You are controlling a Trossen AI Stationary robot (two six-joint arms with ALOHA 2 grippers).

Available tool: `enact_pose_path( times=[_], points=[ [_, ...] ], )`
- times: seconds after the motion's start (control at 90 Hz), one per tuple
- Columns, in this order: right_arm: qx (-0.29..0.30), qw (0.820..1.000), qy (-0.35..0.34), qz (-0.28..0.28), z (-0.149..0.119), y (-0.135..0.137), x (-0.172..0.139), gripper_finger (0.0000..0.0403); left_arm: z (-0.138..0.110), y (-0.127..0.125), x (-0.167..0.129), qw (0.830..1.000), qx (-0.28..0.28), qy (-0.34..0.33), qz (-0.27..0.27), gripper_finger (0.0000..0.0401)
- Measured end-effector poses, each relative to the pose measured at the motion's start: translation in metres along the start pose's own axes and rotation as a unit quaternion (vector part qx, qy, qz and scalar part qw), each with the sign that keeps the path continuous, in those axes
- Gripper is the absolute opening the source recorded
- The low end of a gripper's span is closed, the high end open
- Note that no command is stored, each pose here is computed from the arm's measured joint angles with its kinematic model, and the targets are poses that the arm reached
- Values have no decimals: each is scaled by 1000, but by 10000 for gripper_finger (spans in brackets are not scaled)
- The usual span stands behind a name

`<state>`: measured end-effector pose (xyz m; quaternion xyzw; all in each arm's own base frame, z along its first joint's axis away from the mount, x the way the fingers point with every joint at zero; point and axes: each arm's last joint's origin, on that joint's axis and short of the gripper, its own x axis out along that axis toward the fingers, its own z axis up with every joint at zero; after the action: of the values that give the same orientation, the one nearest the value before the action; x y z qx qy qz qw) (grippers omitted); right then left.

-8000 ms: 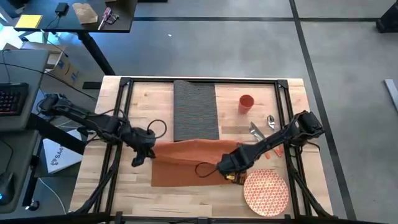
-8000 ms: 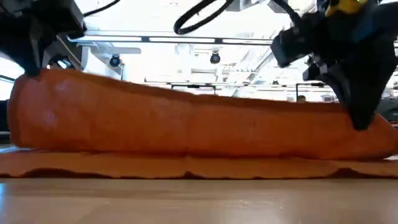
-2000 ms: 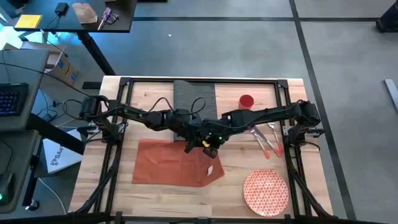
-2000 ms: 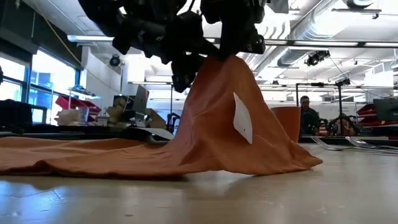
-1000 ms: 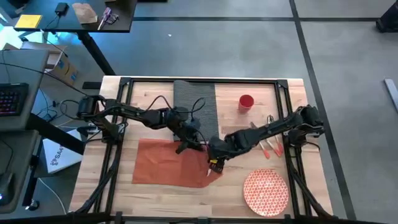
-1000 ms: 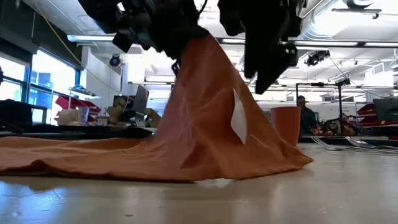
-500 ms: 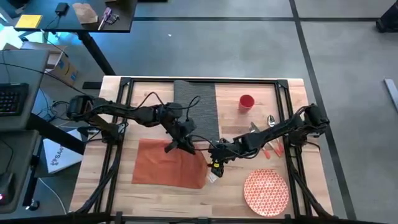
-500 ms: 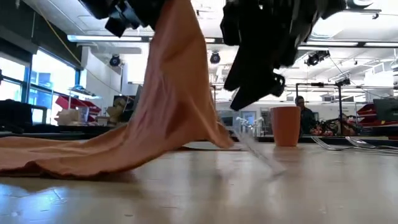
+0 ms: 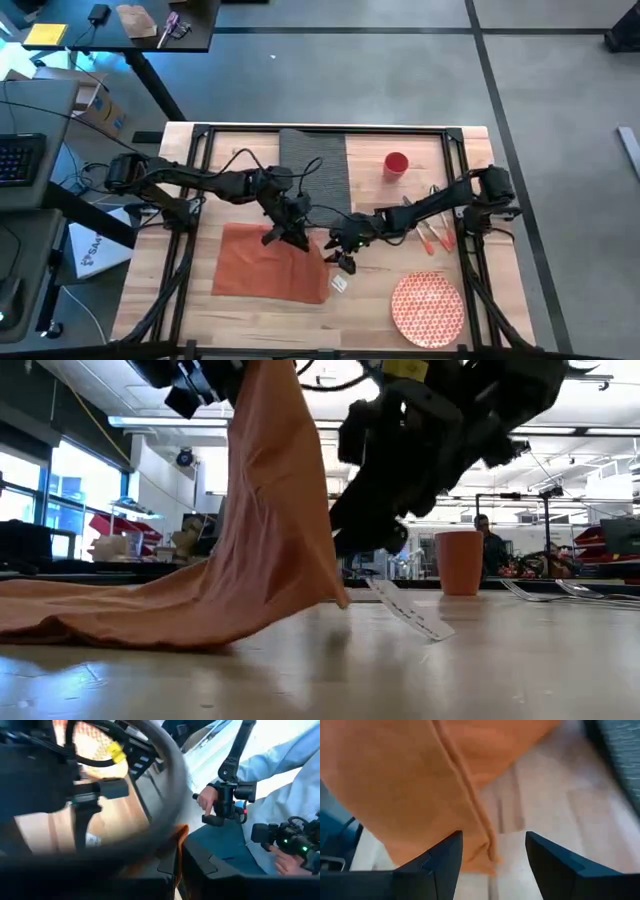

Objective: Set table place
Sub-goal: Fold the orange napkin

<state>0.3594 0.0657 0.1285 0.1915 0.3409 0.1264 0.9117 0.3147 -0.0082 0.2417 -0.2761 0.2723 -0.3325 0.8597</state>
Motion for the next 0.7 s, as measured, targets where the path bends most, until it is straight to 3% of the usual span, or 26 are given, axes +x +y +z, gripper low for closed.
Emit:
enact_pose_path(
  times=[0.156, 0.4, 0.578, 0.7],
  points=[
    [-5, 1000, 14, 5, -5, -1, 22, 154, -1, 1, 0, 1000, -7, 4, 2, 0],
    [12, 999, 27, 13, -7, 7, 43, 14, -2, 1, 0, 1000, -13, 8, 4, 0],
    [46, 998, 49, -16, 3, 16, 23, 1, 2, -13, -10, 1000, 2, -1, -9, 0],
    [21, 998, 62, -2, 15, 27, -1, 0, 0, -26, -20, 999, 14, 18, -28, 0]
  ],
)
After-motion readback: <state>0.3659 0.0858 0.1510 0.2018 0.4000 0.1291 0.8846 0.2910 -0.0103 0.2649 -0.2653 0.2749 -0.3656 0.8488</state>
